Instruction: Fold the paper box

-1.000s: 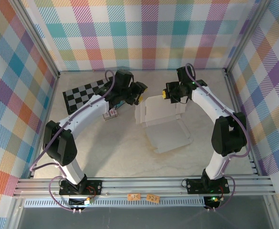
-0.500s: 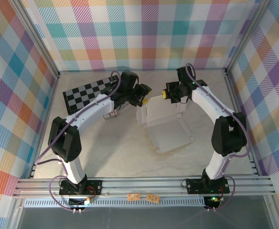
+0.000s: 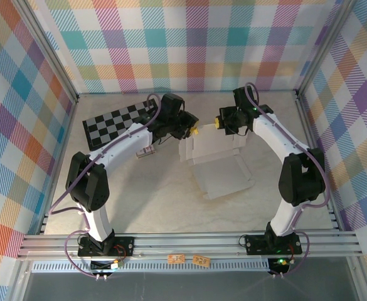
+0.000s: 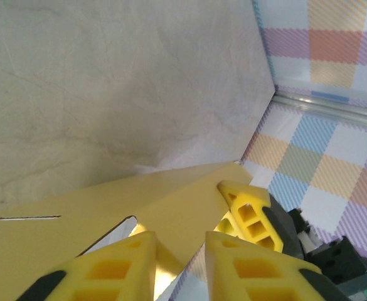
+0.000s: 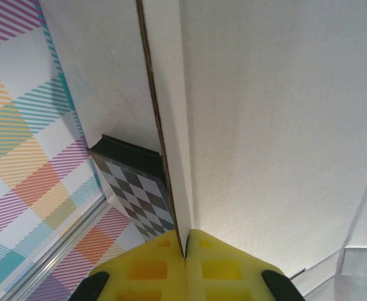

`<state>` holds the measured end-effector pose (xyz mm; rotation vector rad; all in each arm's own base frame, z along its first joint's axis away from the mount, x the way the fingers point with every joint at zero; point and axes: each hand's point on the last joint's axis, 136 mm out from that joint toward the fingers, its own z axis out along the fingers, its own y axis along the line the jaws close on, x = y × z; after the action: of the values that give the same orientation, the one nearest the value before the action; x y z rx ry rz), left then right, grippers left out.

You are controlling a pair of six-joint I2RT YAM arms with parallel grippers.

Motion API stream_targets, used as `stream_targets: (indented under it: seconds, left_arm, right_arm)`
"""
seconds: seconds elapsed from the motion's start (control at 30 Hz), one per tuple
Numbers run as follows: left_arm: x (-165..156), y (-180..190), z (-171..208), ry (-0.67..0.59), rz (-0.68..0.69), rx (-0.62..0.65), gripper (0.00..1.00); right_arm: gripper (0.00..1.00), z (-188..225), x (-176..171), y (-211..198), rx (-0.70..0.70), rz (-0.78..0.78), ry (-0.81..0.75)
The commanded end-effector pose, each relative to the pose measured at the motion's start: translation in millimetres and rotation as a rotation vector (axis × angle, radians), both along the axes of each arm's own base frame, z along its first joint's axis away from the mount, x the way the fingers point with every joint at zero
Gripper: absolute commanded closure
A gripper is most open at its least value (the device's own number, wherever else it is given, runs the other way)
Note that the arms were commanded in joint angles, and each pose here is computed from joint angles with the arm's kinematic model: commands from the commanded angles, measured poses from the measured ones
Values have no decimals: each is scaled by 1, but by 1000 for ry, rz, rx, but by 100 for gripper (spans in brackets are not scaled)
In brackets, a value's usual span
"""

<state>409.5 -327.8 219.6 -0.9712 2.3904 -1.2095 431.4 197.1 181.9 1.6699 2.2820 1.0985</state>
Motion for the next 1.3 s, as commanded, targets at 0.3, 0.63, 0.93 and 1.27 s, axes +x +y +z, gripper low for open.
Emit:
stream_targets:
  seconds: [0.3, 0.63, 0.93, 1.27]
  left_arm:
    - [-7, 73, 69, -295, 37, 36, 53]
    - [-37, 103, -59, -176, 41, -84, 97]
    - [-13, 61, -84, -262, 50, -259, 92]
    - [-11, 45, -84, -255, 58, -319, 84]
  right_arm:
    - [100, 32, -13, -14, 92, -47, 3]
    - [100, 39, -6, -37, 205, -215, 71]
    - [100, 47, 3, -44, 254, -286, 95]
    - [100, 49, 10, -46, 272, -312, 85]
